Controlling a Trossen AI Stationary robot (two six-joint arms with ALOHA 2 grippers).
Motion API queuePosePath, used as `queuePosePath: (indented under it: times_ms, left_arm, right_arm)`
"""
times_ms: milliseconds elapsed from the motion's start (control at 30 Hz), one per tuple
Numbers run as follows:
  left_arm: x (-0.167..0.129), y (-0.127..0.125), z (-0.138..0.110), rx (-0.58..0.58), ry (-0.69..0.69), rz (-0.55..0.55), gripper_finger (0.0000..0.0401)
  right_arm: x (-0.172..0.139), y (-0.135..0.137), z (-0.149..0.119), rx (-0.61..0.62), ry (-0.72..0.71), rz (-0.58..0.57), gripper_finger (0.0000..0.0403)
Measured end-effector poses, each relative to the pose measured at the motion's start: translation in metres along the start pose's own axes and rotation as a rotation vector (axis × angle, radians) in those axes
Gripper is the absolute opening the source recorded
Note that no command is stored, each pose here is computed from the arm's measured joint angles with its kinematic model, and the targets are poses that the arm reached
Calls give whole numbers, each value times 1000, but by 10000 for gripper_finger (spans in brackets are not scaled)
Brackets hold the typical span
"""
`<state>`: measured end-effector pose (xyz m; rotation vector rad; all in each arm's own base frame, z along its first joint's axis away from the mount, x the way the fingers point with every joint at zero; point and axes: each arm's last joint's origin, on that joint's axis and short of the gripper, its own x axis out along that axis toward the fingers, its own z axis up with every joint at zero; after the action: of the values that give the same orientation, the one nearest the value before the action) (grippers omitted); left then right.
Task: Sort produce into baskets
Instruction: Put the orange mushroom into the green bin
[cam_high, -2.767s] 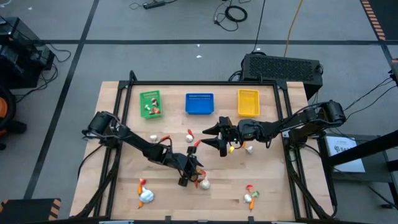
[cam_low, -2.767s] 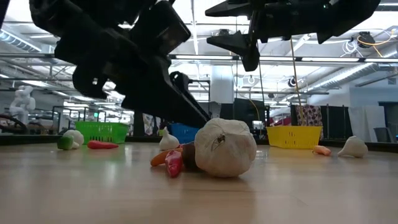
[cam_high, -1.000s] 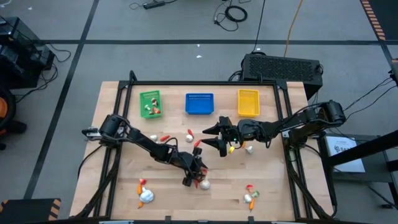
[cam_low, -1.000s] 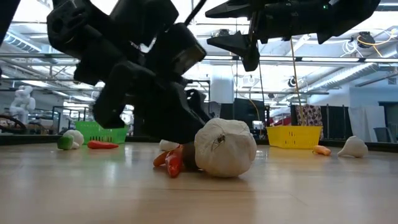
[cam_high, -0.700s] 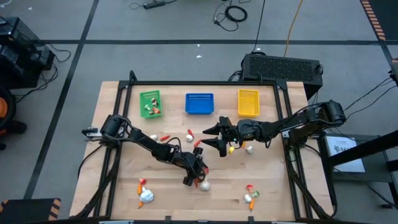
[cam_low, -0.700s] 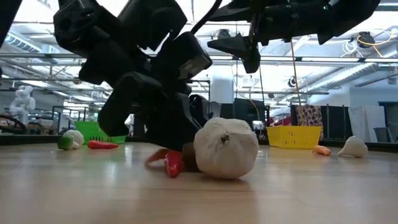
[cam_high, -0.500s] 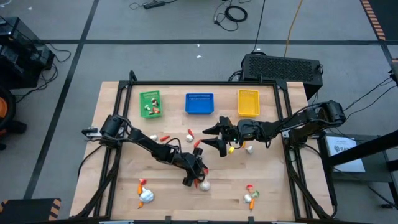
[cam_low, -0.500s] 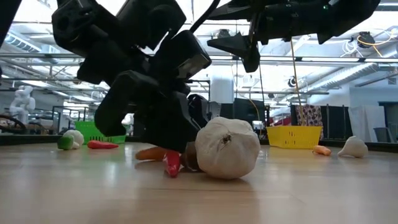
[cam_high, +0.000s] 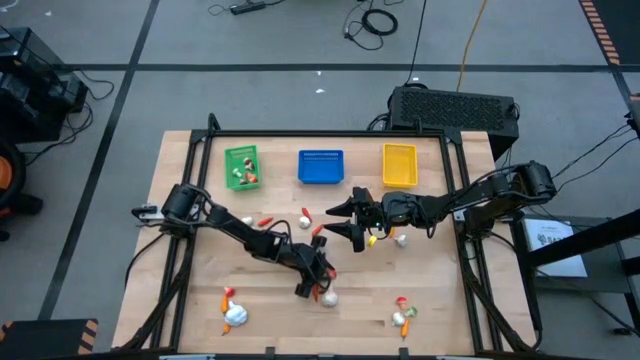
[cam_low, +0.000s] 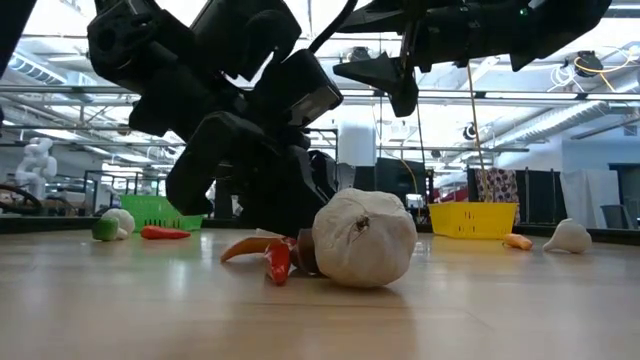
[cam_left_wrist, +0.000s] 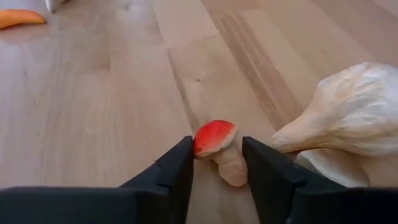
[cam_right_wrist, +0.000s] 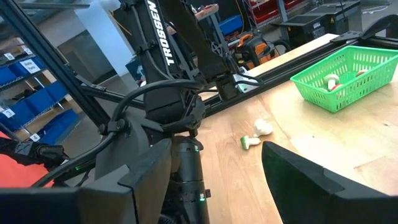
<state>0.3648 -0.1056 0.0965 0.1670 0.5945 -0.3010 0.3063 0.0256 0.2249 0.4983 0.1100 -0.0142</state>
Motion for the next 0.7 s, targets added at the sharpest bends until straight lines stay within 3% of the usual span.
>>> queuePosePath:
  times_ms: [200, 367, 567, 700]
  left_arm:
    - [0, 2, 1, -48, -11, 35, 76]
    - [-18, 7, 15, -59, 25, 70, 63]
    - [-78, 15, 39, -87, 164, 98, 61]
    - [-127, 22, 40, -81, 340, 231, 61]
  right_arm:
    - [0, 0, 0, 0, 0, 0, 240]
    - [0, 0, 0, 1, 3, -2, 240]
    - [0, 0, -1, 2, 7, -3, 240]
    - [0, 0, -1, 3, 8, -1, 240]
